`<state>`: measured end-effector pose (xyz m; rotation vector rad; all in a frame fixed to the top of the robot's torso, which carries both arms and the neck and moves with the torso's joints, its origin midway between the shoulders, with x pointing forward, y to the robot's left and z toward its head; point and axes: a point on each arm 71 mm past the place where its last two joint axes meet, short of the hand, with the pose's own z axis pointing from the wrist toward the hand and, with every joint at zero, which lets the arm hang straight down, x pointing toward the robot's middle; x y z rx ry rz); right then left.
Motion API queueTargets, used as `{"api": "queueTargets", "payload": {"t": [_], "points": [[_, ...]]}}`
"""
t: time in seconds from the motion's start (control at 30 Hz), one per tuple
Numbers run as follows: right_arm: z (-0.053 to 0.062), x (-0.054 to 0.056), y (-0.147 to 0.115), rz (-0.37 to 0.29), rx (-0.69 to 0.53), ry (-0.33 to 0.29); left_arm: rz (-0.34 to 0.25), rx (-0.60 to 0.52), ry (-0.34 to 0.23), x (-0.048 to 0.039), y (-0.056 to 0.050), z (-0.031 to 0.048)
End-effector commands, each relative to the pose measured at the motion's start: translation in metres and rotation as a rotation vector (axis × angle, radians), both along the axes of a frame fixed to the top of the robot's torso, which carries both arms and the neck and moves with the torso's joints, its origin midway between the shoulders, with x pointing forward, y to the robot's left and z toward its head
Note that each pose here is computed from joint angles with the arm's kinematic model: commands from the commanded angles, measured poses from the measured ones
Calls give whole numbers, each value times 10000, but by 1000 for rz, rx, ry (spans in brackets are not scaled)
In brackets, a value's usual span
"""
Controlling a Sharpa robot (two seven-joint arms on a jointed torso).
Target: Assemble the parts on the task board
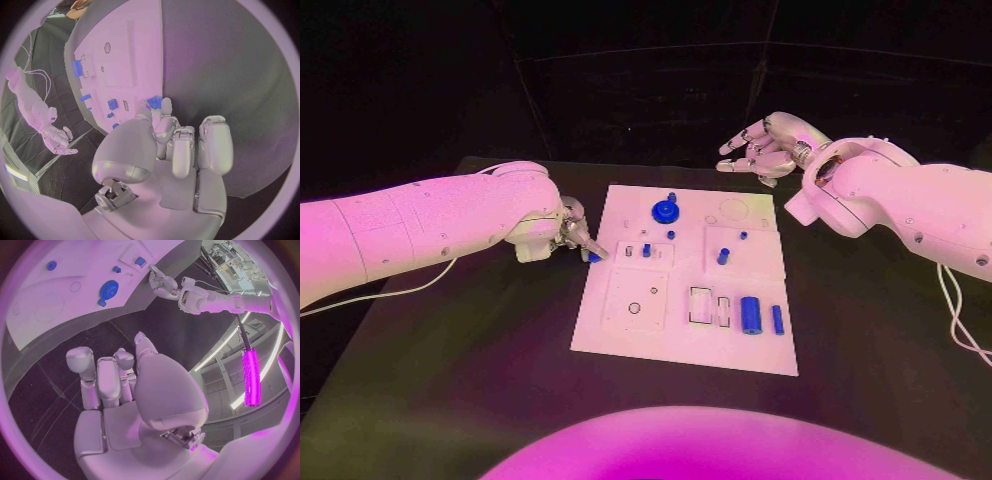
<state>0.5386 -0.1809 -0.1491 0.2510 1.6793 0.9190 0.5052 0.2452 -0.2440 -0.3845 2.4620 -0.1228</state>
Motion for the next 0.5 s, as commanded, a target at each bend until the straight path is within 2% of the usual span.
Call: {"api": "queueTargets", "payload": {"t": [0.03, 0.5], "points": [[10, 0, 4, 7, 3, -1, -2, 8, -13, -13, 17, -21], [-3, 2, -10, 5, 1, 1, 1, -17, -37, -26, 52, -7]]}}
